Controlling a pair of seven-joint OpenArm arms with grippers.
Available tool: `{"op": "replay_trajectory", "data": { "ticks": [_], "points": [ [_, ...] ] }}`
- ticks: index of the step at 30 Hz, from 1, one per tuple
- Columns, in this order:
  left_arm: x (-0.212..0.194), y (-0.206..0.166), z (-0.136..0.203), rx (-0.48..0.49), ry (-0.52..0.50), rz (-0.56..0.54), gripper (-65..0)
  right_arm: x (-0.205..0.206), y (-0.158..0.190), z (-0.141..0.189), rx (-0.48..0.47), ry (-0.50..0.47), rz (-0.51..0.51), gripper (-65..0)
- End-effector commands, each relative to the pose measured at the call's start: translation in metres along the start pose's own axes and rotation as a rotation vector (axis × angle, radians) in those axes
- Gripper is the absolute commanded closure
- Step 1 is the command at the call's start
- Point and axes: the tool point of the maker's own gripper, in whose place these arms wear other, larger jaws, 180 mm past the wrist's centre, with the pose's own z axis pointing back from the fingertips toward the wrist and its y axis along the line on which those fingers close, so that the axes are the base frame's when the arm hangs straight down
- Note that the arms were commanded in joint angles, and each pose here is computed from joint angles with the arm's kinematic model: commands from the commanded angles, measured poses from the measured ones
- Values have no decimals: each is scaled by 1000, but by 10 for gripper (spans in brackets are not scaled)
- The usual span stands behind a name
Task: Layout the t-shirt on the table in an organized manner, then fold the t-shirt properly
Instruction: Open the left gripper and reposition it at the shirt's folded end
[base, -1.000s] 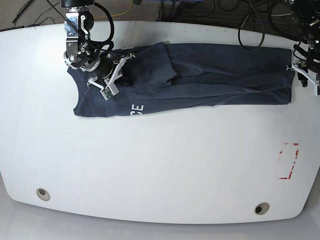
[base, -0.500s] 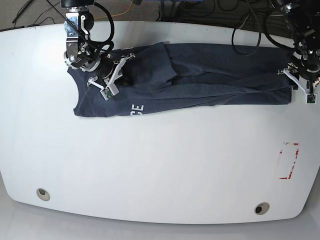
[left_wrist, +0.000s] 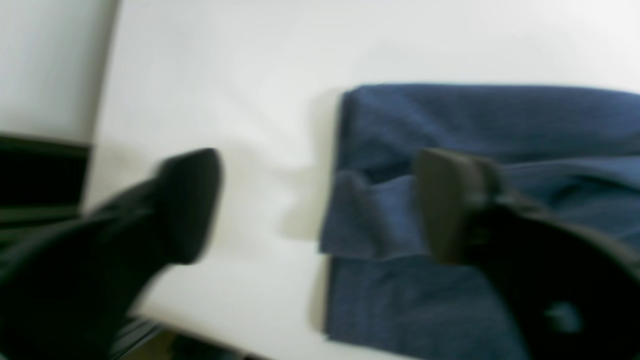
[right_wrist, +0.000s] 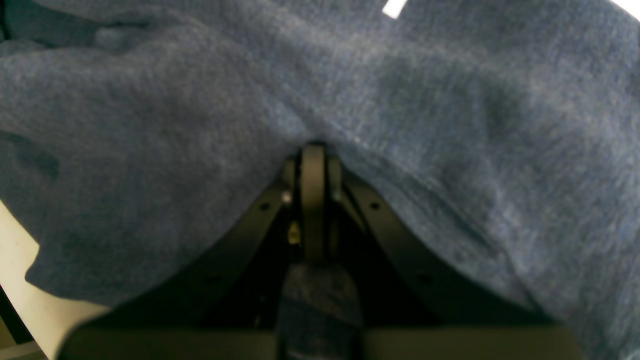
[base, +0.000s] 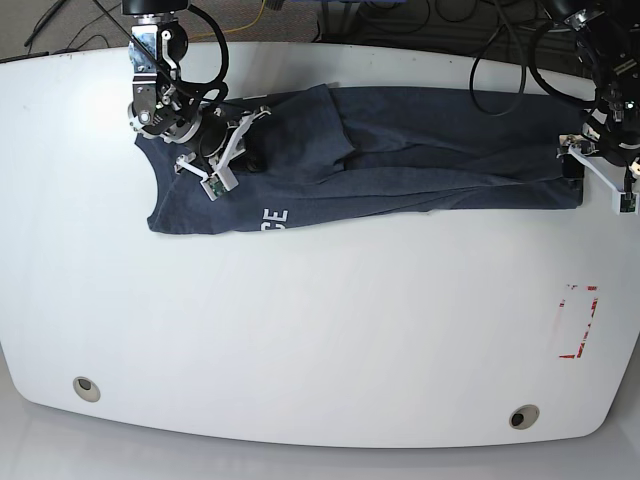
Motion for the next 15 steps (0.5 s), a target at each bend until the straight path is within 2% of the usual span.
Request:
{"op": "replay_trajectory", "data": {
  "ticks": [1, 9, 15],
  "points": [
    [15, 14, 6, 27, -55, 14, -650, -13, -6, 1, -28, 67, 18, 0],
    [15, 20, 9, 32, -64, 39, -650, -13, -5, 1, -25, 67, 16, 0],
    [20, 6, 11, -74, -113, 88, -650, -13, -6, 1, -27, 68, 21, 0]
  ]
}}
